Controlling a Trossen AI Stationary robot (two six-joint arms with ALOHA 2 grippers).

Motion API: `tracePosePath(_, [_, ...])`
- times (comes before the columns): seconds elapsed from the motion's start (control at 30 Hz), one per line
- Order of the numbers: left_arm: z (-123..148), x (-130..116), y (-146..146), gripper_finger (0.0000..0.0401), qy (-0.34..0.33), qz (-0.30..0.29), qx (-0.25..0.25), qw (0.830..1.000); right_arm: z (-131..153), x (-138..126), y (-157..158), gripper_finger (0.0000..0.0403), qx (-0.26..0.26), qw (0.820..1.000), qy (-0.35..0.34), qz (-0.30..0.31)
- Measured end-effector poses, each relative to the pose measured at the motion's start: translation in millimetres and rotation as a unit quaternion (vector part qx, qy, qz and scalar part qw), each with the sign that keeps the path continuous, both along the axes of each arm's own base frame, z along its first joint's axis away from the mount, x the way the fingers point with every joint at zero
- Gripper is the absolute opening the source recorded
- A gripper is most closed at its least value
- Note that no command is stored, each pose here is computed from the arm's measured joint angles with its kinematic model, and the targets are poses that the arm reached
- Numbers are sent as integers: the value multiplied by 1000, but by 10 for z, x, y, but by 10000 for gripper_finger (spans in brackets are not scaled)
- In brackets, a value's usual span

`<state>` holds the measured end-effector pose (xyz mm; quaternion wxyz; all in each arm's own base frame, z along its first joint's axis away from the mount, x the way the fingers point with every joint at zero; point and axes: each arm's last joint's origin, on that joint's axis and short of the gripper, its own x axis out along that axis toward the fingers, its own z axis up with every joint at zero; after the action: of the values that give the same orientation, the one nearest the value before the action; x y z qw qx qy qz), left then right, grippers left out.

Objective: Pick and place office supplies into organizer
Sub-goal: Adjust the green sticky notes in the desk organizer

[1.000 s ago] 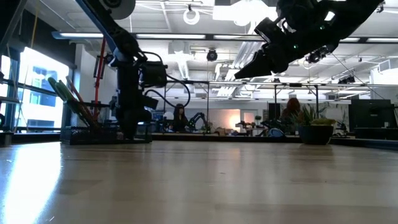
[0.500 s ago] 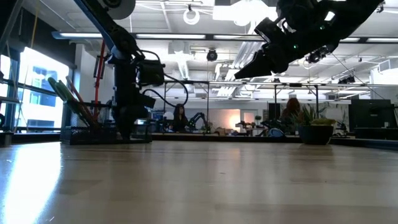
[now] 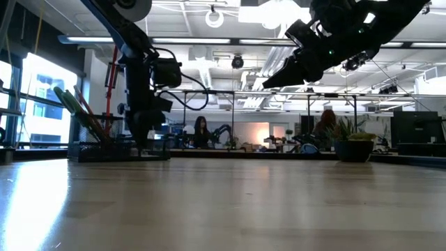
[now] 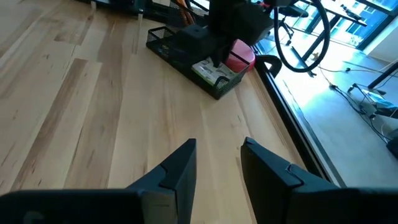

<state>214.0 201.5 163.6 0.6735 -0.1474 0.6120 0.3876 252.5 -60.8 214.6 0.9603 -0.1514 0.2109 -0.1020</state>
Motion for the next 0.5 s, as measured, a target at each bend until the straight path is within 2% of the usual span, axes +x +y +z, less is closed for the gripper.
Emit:
tracePosePath(0.2, [-33,61,-74,102,-56,-26,-67,996,6,2,-1,117,-1,1000,-3,0])
tracePosePath(0.37, [-140,113,-162,102,-29,-44,-69,996,9,4,-2,117,0,1000,-5,-1])
tracePosePath(0.5, [-226,117,-157,102,14,-39,-46,998,9,4,-1,117,2,1000,-6,-1])
